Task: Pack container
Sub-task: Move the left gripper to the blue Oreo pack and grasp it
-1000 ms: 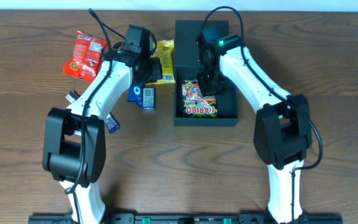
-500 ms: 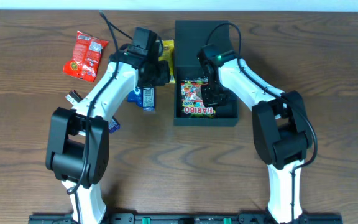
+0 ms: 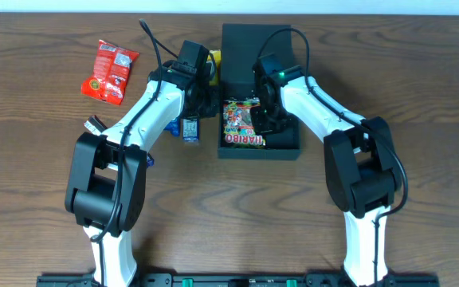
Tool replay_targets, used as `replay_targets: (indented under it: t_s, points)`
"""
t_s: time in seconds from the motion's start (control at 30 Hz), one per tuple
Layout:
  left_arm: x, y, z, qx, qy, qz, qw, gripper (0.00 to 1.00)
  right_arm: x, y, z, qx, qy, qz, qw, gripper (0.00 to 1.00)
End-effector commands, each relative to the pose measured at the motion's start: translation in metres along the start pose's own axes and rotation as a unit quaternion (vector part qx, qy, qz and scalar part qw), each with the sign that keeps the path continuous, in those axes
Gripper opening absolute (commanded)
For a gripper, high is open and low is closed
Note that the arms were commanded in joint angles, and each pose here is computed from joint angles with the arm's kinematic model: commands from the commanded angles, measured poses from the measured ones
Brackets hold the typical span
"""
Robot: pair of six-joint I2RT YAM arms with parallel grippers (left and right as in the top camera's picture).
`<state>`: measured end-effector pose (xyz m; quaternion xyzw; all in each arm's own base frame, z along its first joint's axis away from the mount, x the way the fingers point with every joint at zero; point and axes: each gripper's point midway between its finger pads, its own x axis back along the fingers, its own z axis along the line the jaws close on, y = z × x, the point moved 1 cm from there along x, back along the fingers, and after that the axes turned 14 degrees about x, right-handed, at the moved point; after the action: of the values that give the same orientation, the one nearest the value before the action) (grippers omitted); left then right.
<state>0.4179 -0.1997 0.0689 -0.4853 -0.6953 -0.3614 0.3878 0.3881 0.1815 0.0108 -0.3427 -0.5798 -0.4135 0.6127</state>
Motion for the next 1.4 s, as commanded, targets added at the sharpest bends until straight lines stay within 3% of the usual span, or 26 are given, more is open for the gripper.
replay_targets:
  t_s: [0.0,0.2,0.23,0.3,0.37,0.4,0.47,0.6,0.7,1.0,1.07,1.13,1.37]
  points:
    - [-0.004,-0.001,0.001,-0.009,0.001,0.006,1.000,0.06,0.008,0.000,0.012,0.014,0.027,-0.007,1.000,0.01]
    - [0.004,0.005,0.001,-0.008,-0.002,-0.006,1.000,0.06,0.049,0.018,0.011,0.019,0.014,-0.056,0.998,0.03]
    - [0.007,0.009,0.001,-0.007,-0.002,-0.014,1.000,0.06,0.060,0.021,0.009,0.020,0.005,-0.069,0.997,0.11]
    - [0.017,0.020,0.004,-0.007,0.012,-0.040,0.999,0.06,0.079,0.025,0.005,0.021,-0.015,-0.092,0.995,0.37]
    - [0.029,0.034,0.014,-0.005,0.045,-0.079,0.996,0.05,0.098,0.028,0.002,0.021,-0.030,-0.114,0.993,0.52]
    - [0.034,0.041,0.020,-0.004,0.066,-0.101,0.993,0.05,0.109,0.030,0.001,0.021,-0.038,-0.129,0.991,0.64]
    - [0.041,0.051,0.032,-0.002,0.103,-0.132,0.986,0.08,0.132,0.033,-0.001,0.021,-0.050,-0.161,0.985,0.73]
    - [0.049,0.063,0.049,-0.013,0.160,-0.169,0.972,0.52,0.178,0.042,-0.007,0.017,-0.078,-0.230,0.970,0.85]
    - [0.052,0.068,0.050,-0.063,0.175,-0.176,0.967,0.96,0.202,0.045,-0.013,0.010,-0.088,-0.266,0.960,0.90]
    - [0.040,0.076,0.081,-0.148,0.230,-0.144,0.951,0.95,0.213,0.041,-0.035,-0.010,-0.097,-0.275,0.957,0.90]
    - [0.032,0.074,0.096,-0.150,0.243,-0.123,0.951,1.00,0.212,0.040,-0.035,-0.010,-0.097,-0.272,0.957,0.90]
    - [0.029,0.073,0.103,-0.144,0.244,-0.114,0.952,0.92,0.212,0.038,-0.035,-0.010,-0.097,-0.268,0.958,0.90]
    - [0.020,0.070,0.107,-0.135,0.222,-0.095,0.961,0.89,0.211,0.037,-0.035,-0.011,-0.097,-0.265,0.959,0.90]
